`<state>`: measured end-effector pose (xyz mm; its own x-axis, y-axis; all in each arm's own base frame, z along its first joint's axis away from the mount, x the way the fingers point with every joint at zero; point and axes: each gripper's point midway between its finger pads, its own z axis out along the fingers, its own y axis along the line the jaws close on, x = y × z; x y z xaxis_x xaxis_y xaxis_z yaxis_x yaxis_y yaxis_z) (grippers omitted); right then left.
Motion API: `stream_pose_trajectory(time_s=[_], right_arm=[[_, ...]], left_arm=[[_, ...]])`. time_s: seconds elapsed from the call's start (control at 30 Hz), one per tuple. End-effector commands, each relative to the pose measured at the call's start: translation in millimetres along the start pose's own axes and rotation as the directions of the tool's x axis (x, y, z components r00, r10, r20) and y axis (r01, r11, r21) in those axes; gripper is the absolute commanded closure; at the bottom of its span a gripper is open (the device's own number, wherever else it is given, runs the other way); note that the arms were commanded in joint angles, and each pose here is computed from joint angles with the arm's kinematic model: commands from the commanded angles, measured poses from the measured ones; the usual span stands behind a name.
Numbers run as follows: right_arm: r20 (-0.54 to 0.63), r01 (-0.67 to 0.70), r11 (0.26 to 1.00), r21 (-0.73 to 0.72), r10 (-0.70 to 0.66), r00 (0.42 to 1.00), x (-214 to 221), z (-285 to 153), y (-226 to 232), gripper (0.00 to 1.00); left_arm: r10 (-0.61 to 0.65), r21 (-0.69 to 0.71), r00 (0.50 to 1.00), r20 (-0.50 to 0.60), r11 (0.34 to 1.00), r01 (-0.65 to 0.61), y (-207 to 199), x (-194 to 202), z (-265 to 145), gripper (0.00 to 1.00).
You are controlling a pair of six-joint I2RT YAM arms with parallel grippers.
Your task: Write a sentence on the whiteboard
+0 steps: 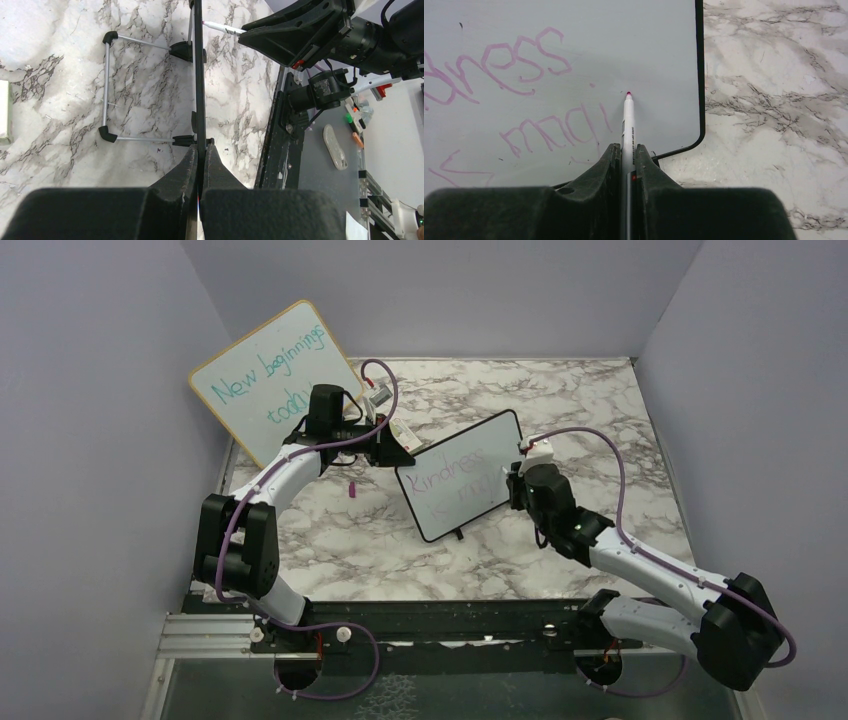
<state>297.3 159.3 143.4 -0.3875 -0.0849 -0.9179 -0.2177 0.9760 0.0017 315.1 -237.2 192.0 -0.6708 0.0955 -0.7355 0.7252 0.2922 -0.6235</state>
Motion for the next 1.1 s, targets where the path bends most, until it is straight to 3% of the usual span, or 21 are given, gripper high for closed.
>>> stream_pose_trajectory(time_s=[0.0,0.53,1.07], right_arm=[[0.043,-0.005,0.997,-0.082,0.008,0.999,-14.0,1.6,14.7,1.0],[-0.015,-0.003,0.991,-0.133,0.001,1.0,2.8,-4.1,21.1,1.0],[-0.147,-0.031,0.999,-0.034,0.025,0.989,38.5,-9.4,3.0,1.0]], left_arm=[[-0.071,-0.041,0.995,-0.072,0.997,0.068,17.3,29.9,7.7,1.0],[-0.07,-0.052,0.995,-0.07,0.996,0.066,18.6,28.9,7.4,1.0],[-0.075,-0.051,0.995,-0.072,0.996,0.071,18.6,29.7,7.6,1.0]])
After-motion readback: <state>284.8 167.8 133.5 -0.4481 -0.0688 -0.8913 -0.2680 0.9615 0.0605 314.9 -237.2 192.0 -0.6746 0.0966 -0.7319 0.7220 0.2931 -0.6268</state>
